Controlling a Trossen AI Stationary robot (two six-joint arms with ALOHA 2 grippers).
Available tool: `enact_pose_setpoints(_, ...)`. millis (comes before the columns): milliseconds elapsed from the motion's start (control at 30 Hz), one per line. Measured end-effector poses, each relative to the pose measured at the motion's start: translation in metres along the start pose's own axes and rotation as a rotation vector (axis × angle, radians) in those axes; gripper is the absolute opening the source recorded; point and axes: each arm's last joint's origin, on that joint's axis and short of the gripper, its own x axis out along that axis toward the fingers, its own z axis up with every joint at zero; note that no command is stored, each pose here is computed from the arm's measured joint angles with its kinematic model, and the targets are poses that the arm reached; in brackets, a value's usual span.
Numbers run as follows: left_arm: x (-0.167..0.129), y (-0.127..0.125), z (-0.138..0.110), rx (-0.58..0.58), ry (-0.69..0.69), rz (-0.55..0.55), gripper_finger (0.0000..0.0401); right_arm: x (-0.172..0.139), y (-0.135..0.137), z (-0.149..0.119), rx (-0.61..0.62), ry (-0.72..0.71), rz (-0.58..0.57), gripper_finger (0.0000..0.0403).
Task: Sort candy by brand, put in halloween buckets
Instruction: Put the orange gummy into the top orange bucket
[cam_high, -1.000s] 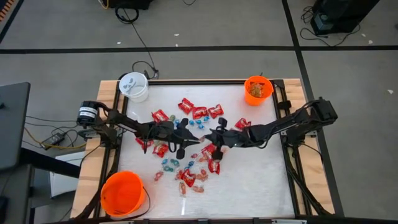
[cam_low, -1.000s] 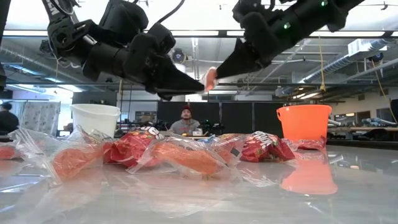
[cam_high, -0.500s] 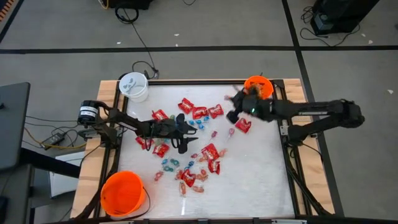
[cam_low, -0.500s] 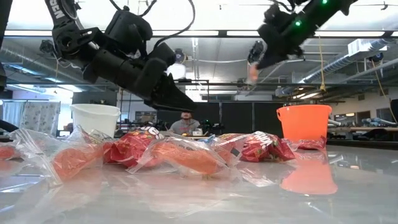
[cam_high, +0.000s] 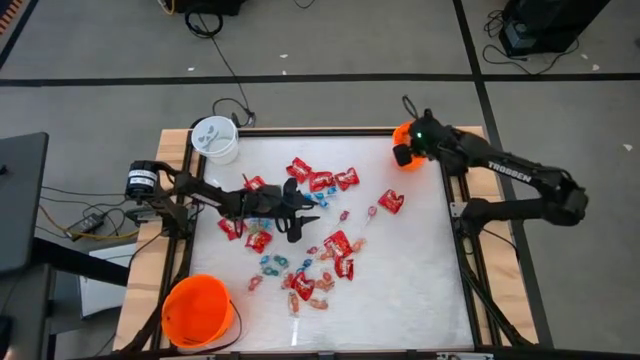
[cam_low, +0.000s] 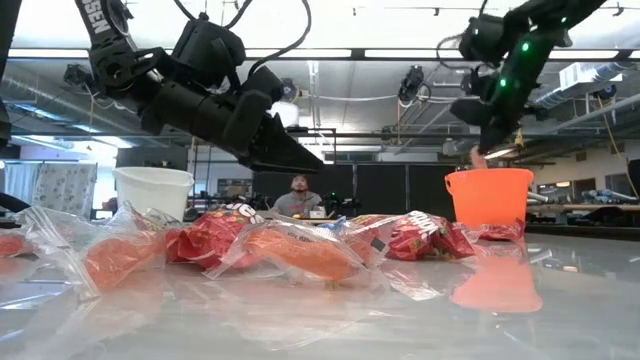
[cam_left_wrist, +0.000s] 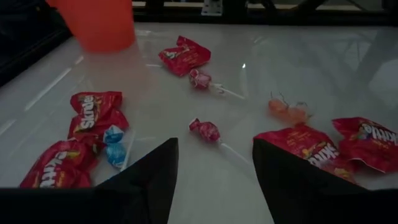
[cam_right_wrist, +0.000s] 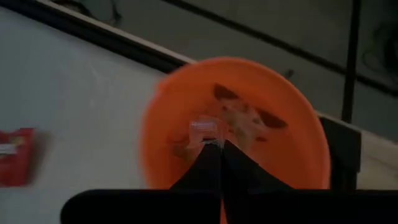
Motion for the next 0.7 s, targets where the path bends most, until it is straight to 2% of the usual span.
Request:
enact_pose_setpoints(133,0.000,0.005,0.002,-0.010,-0.014,-0.012,0.0212,0.019,-0.011,0.003,0.058,0.098,0.053,0.0008)
enact_pose_setpoints(300,0.000,0.005,0.001,-0.057,-0.004,-0.022,0.0212,0.034,-0.013,0.003,0.063,0.162,0.079,0.0047)
enact_pose_setpoints(500,0.000,0.005,0.001,-0.058,-0.004,-0.014,0.0212,0.027,-0.012,0.012,0.060,0.056,0.122,0.0103)
enact_pose_setpoints(700,0.000,0.006,0.004,-0.060,-0.038,0.027,0.0212,-0.009,-0.010,0.015,0.062,-0.091,0.275,0.0136)
